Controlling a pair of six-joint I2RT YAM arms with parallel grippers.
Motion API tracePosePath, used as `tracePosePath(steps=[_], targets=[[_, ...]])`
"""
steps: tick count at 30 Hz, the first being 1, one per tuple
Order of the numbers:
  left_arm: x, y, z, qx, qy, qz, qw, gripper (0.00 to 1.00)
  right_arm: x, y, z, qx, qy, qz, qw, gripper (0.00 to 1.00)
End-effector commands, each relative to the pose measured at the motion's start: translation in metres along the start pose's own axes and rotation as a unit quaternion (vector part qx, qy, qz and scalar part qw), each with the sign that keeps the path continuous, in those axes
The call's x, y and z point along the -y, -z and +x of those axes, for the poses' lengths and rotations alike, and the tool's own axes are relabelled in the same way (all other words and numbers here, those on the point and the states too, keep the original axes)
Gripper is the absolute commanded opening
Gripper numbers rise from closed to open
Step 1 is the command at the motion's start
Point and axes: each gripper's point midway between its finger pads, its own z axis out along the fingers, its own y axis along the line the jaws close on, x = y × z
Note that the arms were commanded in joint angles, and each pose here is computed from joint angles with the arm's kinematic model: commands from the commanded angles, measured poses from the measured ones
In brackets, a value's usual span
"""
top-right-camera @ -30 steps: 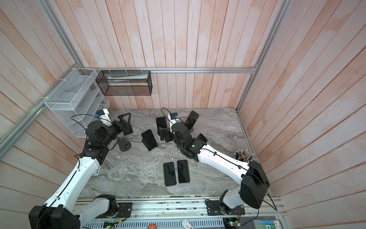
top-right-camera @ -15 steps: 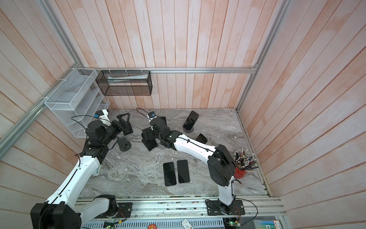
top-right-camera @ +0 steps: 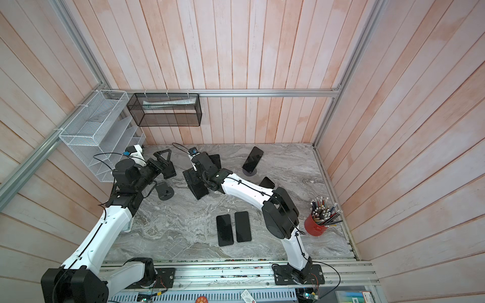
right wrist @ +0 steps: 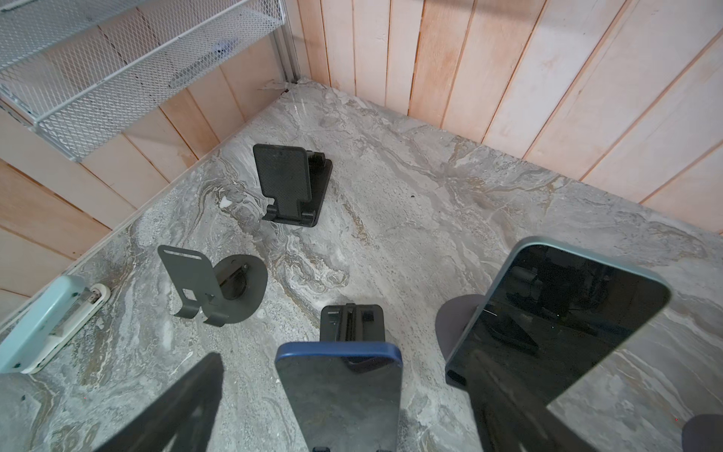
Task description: Remove the phone from the phone stand
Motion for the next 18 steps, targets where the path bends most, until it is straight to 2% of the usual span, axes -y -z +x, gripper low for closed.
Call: tracePosePath(steps=[1,18], targets=[[-0.001,-0.001,0.001,-0.003,0.005,0.008,1.0,1.0,-0.002,-0.01,0.01,-0.023,0.01,0.001,1.0,0.98],[-0.005,0.0,-0.001,0.0,0.009,0.007,1.0,1.0,-0.002,-0.029,0.023,-0.025,0.012,0.003,1.0,0.98]])
